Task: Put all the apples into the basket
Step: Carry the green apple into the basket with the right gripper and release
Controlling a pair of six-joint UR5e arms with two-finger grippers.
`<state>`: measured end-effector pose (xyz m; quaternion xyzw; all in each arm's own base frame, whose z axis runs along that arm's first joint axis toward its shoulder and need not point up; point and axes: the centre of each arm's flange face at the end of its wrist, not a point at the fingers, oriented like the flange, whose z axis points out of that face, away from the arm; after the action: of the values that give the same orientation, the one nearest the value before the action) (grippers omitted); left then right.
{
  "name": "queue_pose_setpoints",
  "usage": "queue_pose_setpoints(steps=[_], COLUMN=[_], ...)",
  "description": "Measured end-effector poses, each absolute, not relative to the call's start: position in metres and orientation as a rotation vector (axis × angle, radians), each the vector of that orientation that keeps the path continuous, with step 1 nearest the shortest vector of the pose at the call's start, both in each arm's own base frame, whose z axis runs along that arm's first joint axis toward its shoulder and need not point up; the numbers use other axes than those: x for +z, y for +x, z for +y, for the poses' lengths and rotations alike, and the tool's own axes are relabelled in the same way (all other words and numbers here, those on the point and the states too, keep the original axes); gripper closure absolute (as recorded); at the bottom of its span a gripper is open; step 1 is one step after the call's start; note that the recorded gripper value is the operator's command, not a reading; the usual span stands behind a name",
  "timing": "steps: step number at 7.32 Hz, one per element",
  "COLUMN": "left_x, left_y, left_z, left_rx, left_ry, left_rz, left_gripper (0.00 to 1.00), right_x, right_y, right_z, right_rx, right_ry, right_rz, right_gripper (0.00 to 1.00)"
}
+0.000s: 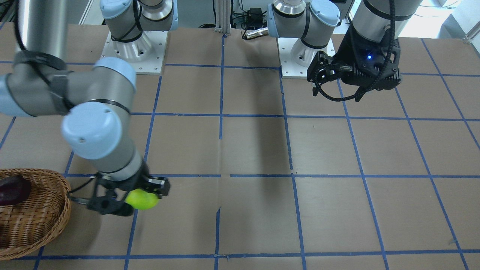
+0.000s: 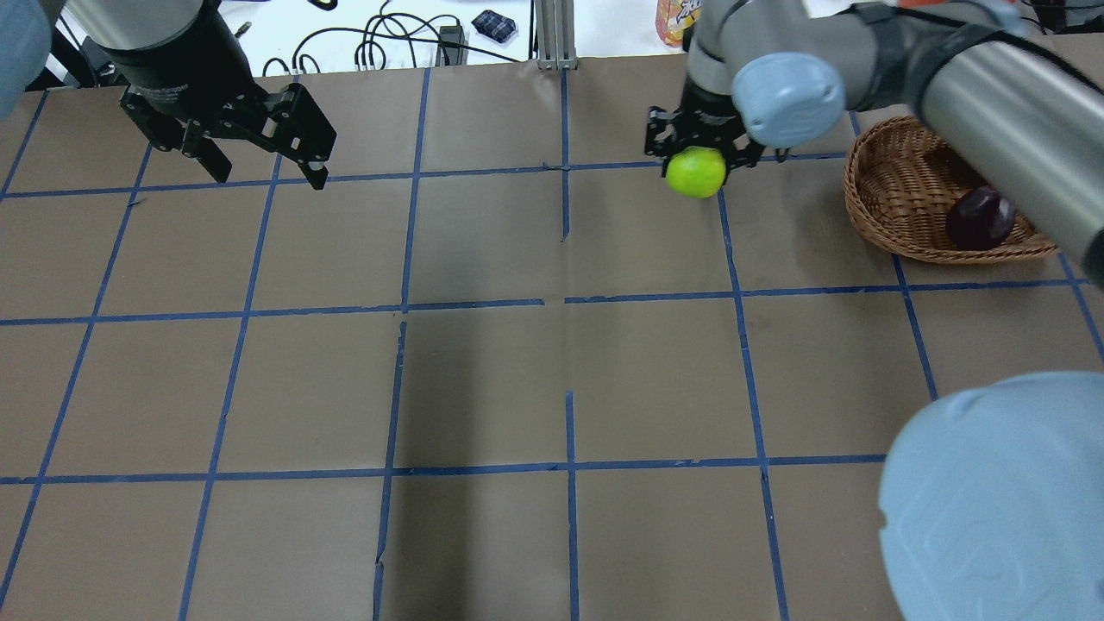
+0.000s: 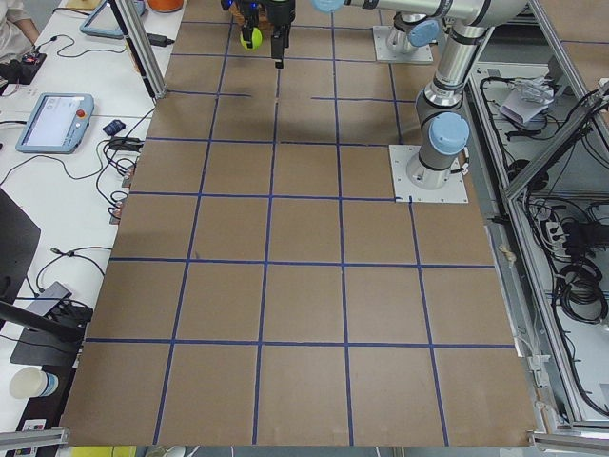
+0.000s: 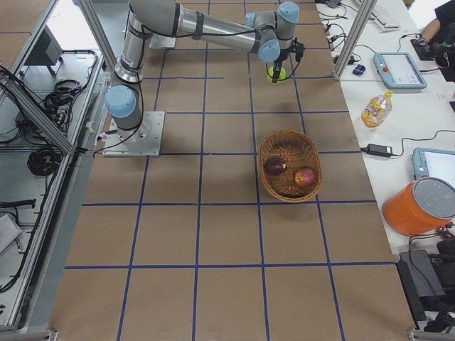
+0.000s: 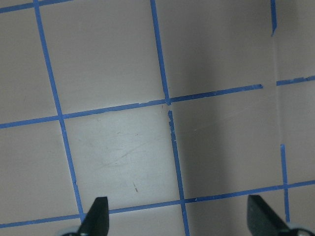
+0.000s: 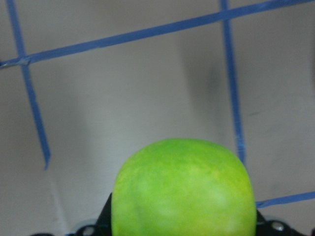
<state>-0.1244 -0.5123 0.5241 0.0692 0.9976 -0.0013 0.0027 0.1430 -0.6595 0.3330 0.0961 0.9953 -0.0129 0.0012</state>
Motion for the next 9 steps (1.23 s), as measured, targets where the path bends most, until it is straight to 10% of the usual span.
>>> queue_pose_setpoints(steps=[4,6,9], left_x=[0.524,0.523,0.523], left_y=[-0.122,-0.122,-0.123], left_z=[-0.514,-0.515,-0.516], left_rx=[-0.011,-0.010,-0.010], left_ry=[0.222,0.212,0.213], left_rz=[3.126,3.125,3.125], left_gripper=[0.00,0.00,0.00], right_x=[0.337,0.302,0.296], right_y=[-0.060,-0.093,-0.102], right_z=[-0.665,-0.669,-0.668], right_rx=[-0.003,0.083,0.110], right_ry=[0.250,0.236,0.246], right_rz=[3.236,3.226,3.231], right_gripper=[0.94,0.01,0.00])
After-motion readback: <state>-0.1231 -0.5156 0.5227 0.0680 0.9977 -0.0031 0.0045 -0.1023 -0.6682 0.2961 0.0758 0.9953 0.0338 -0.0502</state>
